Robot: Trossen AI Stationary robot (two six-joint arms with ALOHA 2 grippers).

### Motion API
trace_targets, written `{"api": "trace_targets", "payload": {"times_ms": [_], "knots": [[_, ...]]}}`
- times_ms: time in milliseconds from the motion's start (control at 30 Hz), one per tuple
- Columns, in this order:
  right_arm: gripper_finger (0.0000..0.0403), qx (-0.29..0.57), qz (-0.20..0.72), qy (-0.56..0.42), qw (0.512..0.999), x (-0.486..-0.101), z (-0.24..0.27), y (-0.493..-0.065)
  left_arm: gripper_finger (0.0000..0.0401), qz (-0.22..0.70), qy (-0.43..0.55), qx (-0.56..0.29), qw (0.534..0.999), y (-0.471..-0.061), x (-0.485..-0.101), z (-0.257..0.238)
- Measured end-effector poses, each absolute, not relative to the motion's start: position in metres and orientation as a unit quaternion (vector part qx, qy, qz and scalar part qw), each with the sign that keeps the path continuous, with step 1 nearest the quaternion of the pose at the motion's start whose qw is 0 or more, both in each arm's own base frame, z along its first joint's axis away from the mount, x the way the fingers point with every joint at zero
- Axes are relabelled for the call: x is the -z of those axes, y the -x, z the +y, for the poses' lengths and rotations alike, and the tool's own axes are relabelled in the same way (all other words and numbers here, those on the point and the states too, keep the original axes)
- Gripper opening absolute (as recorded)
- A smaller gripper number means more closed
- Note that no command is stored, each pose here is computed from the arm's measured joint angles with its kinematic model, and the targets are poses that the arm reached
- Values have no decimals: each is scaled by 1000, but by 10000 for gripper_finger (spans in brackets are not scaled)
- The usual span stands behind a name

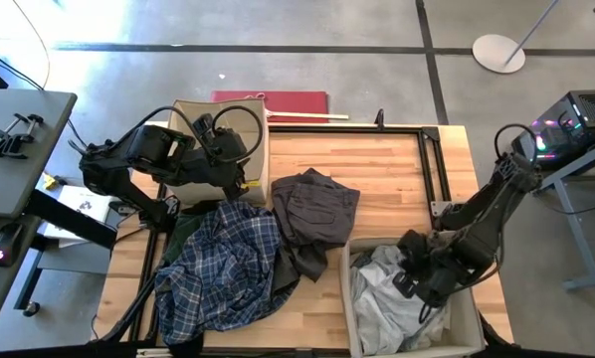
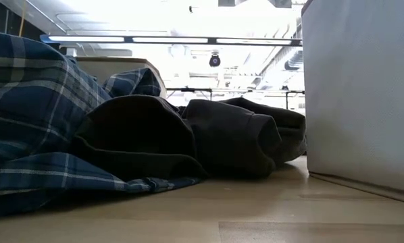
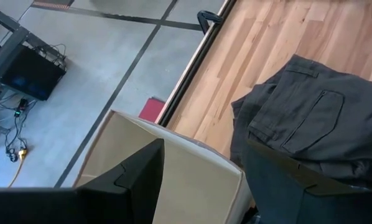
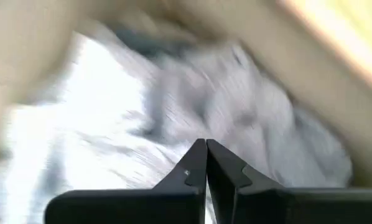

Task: Sort clothes
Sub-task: Put the white pattern shirt into the bottom laundry bin

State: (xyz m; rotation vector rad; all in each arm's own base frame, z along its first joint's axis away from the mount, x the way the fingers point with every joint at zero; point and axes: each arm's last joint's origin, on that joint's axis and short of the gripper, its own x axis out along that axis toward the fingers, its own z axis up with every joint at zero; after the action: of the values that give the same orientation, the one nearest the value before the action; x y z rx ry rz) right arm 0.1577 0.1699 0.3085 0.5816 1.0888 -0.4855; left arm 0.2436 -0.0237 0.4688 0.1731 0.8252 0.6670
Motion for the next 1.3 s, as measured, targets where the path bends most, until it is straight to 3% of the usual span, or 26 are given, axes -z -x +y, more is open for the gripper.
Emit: {"api": "trace_targets", "payload": {"times_ms": [200, 300, 467, 733, 900, 1067, 1300], "knots": [[0, 134, 368, -184, 902, -319, 187, -171, 207, 419, -113, -330, 839, -254, -445, -26], [0, 86, 344, -159, 921, -308, 198, -180, 207, 436, -137, -315, 832, -266, -420, -33], [0, 46, 388, -173, 904, -274, 207, -184, 207, 442, -149, -223, 856, -292, -374, -58], [12, 129, 449, -248, 849, -212, 196, -173, 207, 330, -119, 41, 936, -330, -318, -94], [67, 148, 445, -258, 844, -196, 190, -169, 207, 253, -137, 56, 956, -339, -290, -95], [124, 165, 417, -244, 860, -194, 187, -169, 214, 276, -144, 49, 949, -350, -261, -88], [150, 177, 383, -217, 880, -195, 185, -170, 261, 284, -125, 75, 948, -381, -215, -81]]}}
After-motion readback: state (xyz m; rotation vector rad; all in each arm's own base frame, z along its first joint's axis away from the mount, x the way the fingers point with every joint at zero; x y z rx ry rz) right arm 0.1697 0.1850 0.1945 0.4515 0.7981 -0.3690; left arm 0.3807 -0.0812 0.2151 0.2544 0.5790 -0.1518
